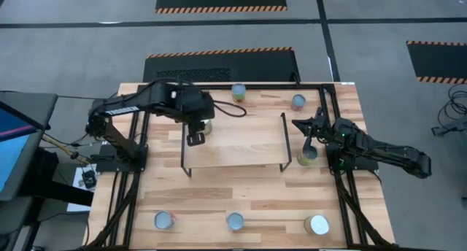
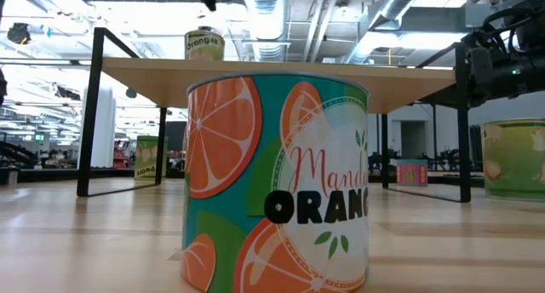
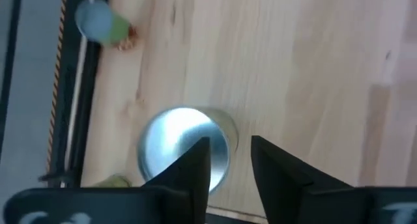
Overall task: Pick and place cans onto a shelf
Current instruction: Put the bottom canned pears on the shelf
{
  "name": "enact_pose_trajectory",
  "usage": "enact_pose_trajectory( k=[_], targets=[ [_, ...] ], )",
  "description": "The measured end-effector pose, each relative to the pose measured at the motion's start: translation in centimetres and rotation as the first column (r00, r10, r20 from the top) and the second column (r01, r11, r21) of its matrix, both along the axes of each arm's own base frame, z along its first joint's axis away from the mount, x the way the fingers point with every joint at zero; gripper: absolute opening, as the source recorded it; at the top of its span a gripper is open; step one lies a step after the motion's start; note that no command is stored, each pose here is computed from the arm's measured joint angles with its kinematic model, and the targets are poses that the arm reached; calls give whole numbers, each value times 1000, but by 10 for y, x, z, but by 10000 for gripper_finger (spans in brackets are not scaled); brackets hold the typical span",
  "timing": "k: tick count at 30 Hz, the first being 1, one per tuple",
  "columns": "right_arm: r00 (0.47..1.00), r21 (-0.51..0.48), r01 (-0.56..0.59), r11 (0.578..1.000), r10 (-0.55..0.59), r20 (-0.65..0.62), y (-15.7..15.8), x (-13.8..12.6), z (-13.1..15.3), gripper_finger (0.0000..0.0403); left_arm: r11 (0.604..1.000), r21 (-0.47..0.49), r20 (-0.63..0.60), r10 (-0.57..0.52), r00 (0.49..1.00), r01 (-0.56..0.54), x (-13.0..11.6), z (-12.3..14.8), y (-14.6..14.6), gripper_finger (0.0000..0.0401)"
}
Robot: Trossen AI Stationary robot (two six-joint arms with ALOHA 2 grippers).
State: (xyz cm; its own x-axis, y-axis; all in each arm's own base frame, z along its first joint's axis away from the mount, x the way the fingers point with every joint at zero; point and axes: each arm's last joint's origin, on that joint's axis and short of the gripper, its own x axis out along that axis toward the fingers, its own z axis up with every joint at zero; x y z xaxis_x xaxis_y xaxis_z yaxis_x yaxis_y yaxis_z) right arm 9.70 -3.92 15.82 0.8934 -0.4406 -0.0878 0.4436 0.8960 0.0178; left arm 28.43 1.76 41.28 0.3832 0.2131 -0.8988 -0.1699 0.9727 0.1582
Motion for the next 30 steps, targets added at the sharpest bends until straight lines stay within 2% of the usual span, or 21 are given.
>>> enact_pose_trajectory(
  k=[3, 6, 9, 12, 16, 21, 25, 30],
  targets=[
    [1000, 0, 0, 1000, 0, 0, 0, 0, 0, 33, 999, 31, 71, -41, 997, 39, -8, 14, -8, 109],
    [1000, 0, 0, 1000, 0, 0, 0, 0, 0, 33, 993, 102, 171, -82, 982, 65, -21, 24, -19, 95],
    [1000, 0, 0, 1000, 0, 0, 0, 0, 0, 33, 986, 156, 302, -112, 947, 67, -40, 29, -30, 68],
    [1000, 1, 0, 1000, 0, 0, 0, 0, 0, 33, 981, 187, 440, -126, 889, 47, -62, 23, -38, 35],
    [1000, 0, 0, 1000, 0, 0, 0, 0, 0, 33, 986, 166, 601, -126, 789, 32, -96, 1, -38, 4],
    [1000, 0, 0, 1000, 0, 0, 0, 0, 0, 33, 990, 140, 737, -109, 667, 8, -129, -36, -32, 6],
    [1000, 0, 0, 1000, 0, 0, 0, 0, 0, 33, 986, 167, 795, -144, 589, 15, -145, -72, -30, 2],
    [1000, 0, 0, 1000, 0, 0, 0, 0, 0, 33, 984, 174, 874, -172, 454, 38, -158, -109, -29, 0]
  ],
)
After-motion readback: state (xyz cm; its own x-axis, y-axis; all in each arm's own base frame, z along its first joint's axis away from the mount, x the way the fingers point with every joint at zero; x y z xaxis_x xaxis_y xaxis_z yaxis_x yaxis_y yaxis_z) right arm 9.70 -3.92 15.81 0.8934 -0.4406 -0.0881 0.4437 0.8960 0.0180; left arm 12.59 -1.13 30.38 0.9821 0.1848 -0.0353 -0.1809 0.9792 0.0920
